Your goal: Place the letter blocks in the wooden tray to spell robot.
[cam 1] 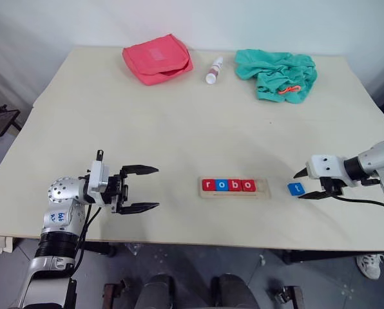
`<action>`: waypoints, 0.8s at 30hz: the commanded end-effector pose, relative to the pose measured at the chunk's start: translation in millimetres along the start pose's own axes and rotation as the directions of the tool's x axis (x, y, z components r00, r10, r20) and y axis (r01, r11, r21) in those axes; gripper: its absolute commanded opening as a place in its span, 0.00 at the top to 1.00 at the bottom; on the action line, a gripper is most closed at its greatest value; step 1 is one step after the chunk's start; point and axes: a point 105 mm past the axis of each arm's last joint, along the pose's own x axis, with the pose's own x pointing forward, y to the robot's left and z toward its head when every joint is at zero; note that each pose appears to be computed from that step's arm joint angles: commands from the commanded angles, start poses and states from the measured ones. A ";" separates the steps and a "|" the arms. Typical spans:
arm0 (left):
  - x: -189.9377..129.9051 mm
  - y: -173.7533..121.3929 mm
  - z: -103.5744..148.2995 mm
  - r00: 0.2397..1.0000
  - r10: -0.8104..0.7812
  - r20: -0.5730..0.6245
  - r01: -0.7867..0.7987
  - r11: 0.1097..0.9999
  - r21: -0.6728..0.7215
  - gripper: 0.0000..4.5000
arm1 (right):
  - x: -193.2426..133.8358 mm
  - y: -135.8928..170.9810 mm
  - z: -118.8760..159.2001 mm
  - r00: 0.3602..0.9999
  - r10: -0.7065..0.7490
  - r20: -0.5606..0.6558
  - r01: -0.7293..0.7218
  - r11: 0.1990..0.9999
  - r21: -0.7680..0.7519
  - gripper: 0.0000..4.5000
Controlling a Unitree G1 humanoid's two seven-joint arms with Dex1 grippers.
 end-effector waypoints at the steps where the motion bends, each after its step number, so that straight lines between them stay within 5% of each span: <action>1: 0.3 -4.9 4.6 0.997 -0.070 -0.012 0.070 0.997 0.044 0.00 | 1.0 5.4 -2.3 1.000 0.014 0.004 -0.014 1.000 0.020 0.57; 3: 1.7 -3.9 4.8 0.998 -0.068 -0.009 0.069 0.996 0.050 0.00 | -3.4 -0.7 3.2 0.999 -0.024 0.033 0.022 0.999 0.043 0.67; 8: 3.9 -3.1 3.3 0.998 -0.066 -0.005 0.066 0.996 0.054 0.00 | -20.7 -17.5 25.6 0.994 -0.093 0.065 0.086 0.992 0.093 0.67; 17: 9.9 -1.5 -0.4 0.998 -0.066 0.008 0.065 0.996 0.060 0.00 | -9.5 -5.5 86.7 0.984 -0.011 0.179 -0.012 0.992 0.125 0.67; 24: 11.9 -1.9 -1.3 0.998 -0.065 0.016 0.064 0.996 0.069 0.00 | 14.6 3.1 89.5 0.992 0.037 0.120 -0.049 0.994 0.095 0.67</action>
